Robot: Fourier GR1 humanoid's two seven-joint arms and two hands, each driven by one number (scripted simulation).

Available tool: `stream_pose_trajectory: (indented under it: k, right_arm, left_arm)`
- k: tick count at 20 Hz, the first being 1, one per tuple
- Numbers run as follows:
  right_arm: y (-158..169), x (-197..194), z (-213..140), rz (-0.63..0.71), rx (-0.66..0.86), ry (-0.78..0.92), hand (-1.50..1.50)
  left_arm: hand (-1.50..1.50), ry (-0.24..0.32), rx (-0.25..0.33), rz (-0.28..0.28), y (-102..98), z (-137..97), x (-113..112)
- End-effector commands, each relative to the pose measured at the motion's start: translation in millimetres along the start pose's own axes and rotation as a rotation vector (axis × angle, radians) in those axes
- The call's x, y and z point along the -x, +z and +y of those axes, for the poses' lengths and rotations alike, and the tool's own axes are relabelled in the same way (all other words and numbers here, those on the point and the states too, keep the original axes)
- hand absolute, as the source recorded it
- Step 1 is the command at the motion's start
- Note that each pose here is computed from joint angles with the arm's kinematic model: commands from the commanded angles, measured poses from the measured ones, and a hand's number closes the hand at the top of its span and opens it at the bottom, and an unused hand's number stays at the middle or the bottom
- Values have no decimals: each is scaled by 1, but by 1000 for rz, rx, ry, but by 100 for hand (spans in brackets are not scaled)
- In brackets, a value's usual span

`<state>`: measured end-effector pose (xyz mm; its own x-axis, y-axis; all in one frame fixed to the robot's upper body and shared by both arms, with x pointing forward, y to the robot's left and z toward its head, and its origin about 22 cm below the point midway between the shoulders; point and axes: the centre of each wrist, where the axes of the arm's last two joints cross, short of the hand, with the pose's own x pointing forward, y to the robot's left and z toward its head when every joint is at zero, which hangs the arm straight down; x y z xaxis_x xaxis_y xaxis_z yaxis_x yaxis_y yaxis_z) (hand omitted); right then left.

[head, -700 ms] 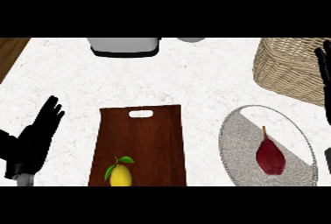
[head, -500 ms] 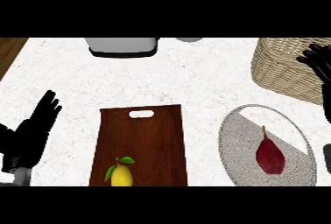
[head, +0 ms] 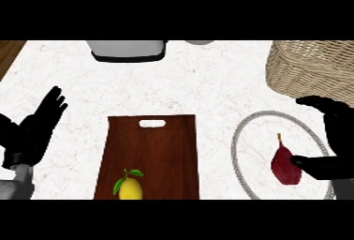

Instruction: Pick the pear from the placemat and place it in the basket

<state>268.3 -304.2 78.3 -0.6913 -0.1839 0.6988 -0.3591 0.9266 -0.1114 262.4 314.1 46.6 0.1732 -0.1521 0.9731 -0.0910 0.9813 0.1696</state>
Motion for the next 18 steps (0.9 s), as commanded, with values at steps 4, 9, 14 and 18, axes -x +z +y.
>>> stream_pose_trajectory:
  k: [4,9,14,18]
  right_arm:
    - [8,-41,16,68,-13,57,-150]
    - [-19,-97,-38,313,-164,277,-150]
    - [-39,-146,-93,542,-138,708,-150]
    - [-56,-179,-133,659,-92,718,-150]
  left_arm:
    - [0,4,21,-4,-25,3,-17]
    - [0,-11,-12,31,-14,7,11]
    - [0,-2,-6,20,-20,8,11]
    - [0,-15,21,10,-25,-3,-3]
